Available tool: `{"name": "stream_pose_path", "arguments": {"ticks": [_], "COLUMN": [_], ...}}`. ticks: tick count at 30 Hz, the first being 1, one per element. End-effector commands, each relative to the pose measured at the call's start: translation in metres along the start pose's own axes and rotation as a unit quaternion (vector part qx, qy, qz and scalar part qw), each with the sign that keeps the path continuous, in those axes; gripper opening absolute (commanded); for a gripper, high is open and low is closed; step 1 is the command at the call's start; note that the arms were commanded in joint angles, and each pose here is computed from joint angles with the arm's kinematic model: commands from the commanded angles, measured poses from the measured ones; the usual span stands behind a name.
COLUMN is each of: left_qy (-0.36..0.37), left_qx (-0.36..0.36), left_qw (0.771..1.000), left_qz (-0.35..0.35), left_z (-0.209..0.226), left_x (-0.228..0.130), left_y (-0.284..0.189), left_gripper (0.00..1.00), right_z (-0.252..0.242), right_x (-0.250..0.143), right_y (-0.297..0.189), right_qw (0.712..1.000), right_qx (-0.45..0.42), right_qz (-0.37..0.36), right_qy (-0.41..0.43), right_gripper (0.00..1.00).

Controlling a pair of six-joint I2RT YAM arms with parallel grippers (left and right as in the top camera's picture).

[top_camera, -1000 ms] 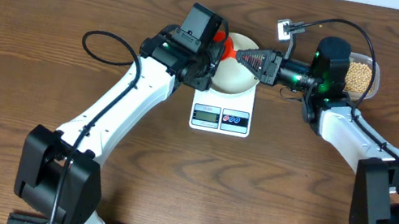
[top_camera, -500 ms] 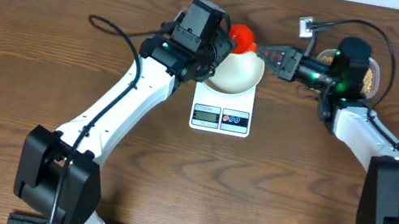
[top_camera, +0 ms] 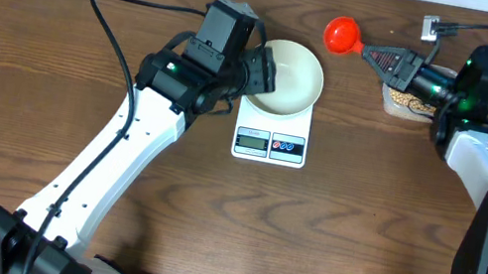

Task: Scoop item into bowl and weigh 50g on scale
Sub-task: 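Carry the red scoop with the right gripper to the chickpea tub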

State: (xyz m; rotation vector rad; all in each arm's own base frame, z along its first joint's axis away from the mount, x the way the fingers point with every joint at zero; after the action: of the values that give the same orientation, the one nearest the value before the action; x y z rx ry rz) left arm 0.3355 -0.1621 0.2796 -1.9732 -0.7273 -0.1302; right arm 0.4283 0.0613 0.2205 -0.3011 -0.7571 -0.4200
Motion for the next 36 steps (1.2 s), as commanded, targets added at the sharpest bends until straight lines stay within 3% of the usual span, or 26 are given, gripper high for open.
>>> {"name": "stream_pose_path", "arguments": {"ticks": [1, 9, 12, 15, 17, 18, 23, 28, 36], "left_qy": [0.03, 0.046, 0.099, 0.132, 0.139, 0.144, 0.171, 0.202, 0.204], "left_qx": [0.025, 0.07, 0.065, 0.067, 0.071, 0.072, 0.058, 0.049, 0.018], "left_qw": [0.999, 0.994, 0.988, 0.982, 0.979, 0.978, 0.974, 0.973, 0.976], "left_qz": [0.018, 0.073, 0.097, 0.116, 0.128, 0.133, 0.139, 0.099, 0.07], "left_z": [0.009, 0.024, 0.022, 0.022, 0.024, 0.025, 0.025, 0.033, 0.047], "left_x": [-0.005, -0.025, -0.039, -0.054, -0.064, -0.069, -0.096, -0.119, -0.132], "left_y": [-0.001, -0.002, 0.003, 0.009, 0.013, 0.016, 0.037, 0.065, 0.102], "left_gripper": [0.71, 0.71, 0.63, 0.37, 0.13, 0.08, 0.07, 0.08, 0.07], "right_z": [0.026, 0.041, 0.043, 0.045, 0.042, 0.04, 0.03, 0.027, 0.023], "right_x": [0.026, 0.044, 0.042, 0.04, 0.039, 0.039, 0.041, 0.042, 0.036], "right_y": [-0.015, -0.058, -0.071, -0.083, -0.091, -0.096, -0.117, -0.126, -0.13], "right_qw": [0.999, 0.995, 0.982, 0.965, 0.957, 0.956, 0.949, 0.946, 0.938], "right_qx": [0.014, -0.092, -0.186, -0.262, -0.289, -0.293, -0.314, -0.323, -0.346], "right_qz": [-0.01, -0.012, 0.001, 0.018, 0.019, 0.017, 0.003, -0.002, 0.012], "right_qy": [-0.035, -0.026, -0.023, -0.024, -0.013, -0.008, 0.011, 0.017, 0.02], "right_gripper": [0.01, 0.02, 0.02, 0.01, 0.01, 0.01, 0.01, 0.01, 0.01]}}
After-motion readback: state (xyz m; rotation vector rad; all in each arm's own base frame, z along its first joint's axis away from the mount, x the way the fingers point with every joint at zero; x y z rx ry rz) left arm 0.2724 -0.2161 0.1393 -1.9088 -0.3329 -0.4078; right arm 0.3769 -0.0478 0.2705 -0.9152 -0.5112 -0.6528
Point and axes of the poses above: each gripper's point midway between its finger pads, its own y axis out along the fingers, its own z axis along the line the jaws close on, x = y × z, the point moved 8 cm from there along -y, back along the fingers, and after that the axes turned 13 degrees about -y, right-handed, at the moved point
